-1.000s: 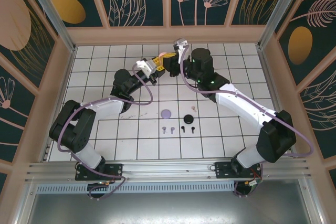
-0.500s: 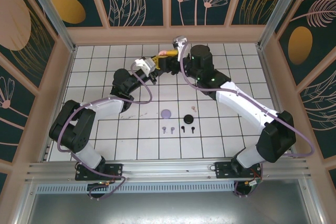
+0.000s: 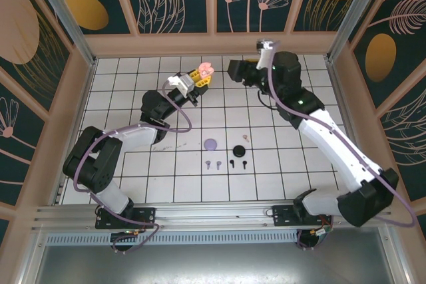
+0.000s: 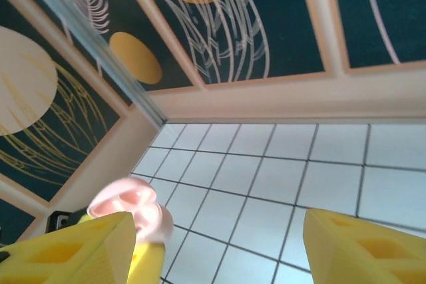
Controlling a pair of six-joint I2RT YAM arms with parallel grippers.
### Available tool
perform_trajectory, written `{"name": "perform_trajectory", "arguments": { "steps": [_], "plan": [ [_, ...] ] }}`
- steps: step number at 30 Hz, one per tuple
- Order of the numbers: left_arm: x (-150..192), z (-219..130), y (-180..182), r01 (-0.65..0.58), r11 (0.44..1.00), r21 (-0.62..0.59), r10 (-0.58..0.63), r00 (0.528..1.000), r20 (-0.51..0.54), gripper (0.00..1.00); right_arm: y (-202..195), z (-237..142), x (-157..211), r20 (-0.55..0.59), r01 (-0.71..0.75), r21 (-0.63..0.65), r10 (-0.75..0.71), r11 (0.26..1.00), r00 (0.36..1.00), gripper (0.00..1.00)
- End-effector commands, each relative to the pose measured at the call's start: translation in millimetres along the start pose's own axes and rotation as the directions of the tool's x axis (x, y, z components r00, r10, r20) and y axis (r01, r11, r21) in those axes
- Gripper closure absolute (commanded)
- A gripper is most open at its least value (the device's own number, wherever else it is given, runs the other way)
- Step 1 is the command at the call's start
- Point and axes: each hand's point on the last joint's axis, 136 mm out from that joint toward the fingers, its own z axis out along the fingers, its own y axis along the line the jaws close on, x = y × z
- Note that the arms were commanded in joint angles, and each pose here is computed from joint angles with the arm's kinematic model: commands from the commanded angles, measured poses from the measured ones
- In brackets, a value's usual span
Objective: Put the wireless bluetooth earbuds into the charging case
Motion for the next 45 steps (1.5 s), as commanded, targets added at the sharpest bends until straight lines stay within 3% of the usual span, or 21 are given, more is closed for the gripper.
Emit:
{"name": "perform_trajectory", "arguments": {
  "steps": [1,10,17,32,45],
  "plan": [
    [-6.2,-3.8,-1.7,0.003,1.000,-0.011,-0.003,0.999,0.036,1.00,-55.9,-5.5,55.1,-0.141,-0.109,0.210,0.140,0.972,0.980,0.32],
    [-5.6,-16.8,-8.9,0.001,1.000,-0.006,-0.001,1.000,0.021,1.00,-133.8,-11.0,202.9,-0.440,-0.039,0.513,0.302,0.858,0.846,0.38],
    [-10.7,-21.7,-12.7,-0.007,1.000,0.003,0.007,1.000,0.021,1.00,-147.8,-5.5,270.7,-0.597,0.122,0.524,0.260,0.843,0.759,0.43],
    [-17.4,-20.7,-12.8,-0.002,1.000,0.008,0.001,0.999,0.039,1.00,-165.9,1.3,312.3,-0.740,0.260,0.467,0.213,0.845,0.638,0.54],
    [-14.6,-19.5,-12.2,0.005,1.000,0.008,-0.005,1.000,0.030,1.00,-177.7,14.9,314.2,-0.744,0.266,0.469,0.215,0.842,0.633,0.64]
  ]
}}
